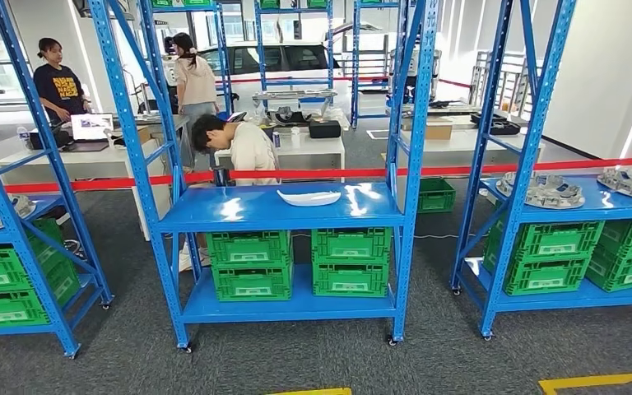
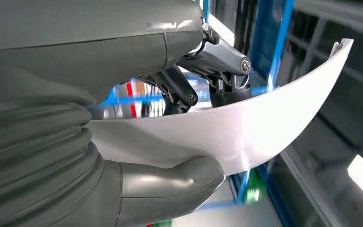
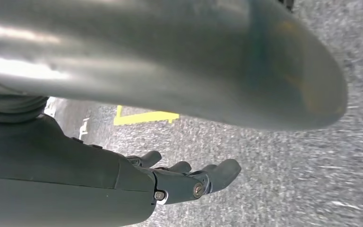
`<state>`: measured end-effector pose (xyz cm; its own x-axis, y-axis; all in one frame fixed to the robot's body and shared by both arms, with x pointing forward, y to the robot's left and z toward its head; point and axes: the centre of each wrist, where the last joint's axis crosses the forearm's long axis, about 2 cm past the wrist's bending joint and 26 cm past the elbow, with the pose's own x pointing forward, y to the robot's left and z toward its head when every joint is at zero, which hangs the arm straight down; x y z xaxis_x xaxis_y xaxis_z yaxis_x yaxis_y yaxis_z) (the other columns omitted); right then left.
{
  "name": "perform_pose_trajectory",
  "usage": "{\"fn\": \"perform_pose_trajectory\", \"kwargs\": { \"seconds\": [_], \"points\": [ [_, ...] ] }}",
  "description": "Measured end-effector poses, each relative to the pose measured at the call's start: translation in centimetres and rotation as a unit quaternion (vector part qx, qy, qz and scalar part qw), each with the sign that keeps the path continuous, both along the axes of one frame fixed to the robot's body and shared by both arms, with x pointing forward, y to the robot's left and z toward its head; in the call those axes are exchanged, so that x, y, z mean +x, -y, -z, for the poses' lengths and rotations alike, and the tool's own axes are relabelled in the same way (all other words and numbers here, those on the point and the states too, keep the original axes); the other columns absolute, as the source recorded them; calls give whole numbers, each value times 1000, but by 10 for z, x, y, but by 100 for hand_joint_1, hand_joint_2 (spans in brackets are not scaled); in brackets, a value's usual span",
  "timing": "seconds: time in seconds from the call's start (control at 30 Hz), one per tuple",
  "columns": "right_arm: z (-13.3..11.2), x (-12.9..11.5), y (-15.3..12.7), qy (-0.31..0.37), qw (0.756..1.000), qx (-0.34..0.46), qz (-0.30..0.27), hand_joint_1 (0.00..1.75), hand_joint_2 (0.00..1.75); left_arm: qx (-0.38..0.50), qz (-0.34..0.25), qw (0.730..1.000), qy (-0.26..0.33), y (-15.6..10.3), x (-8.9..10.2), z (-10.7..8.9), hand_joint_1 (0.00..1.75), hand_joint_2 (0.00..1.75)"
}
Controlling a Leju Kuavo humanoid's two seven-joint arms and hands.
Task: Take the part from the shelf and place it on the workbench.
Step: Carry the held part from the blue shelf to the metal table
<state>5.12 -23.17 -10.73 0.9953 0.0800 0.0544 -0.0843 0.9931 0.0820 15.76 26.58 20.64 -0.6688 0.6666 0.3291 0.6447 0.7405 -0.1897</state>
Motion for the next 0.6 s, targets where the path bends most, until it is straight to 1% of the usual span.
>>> {"fn": "perform_pose_trajectory", "kwargs": {
  "seconds": [0.17, 0.3, 0.43, 0.6],
  "points": [
    [0, 2, 0, 3, 1000, 1, 0, 0, 0, 0, 24, 1000, 10, 6, 0, -1, 175, 175],
    [0, 0, -1, 6, 1000, 2, 1, 0, 0, -3, 55, 998, 18, 12, 0, -2, 175, 175],
    [0, 0, -1, 6, 1000, 3, 5, 0, 0, 0, 75, 997, 8, 20, 2, 0, 175, 175],
    [0, 1, -1, 7, 1000, 3, 6, 0, 0, 1, 82, 997, -1, 24, 3, 2, 175, 175]
  ]
}}
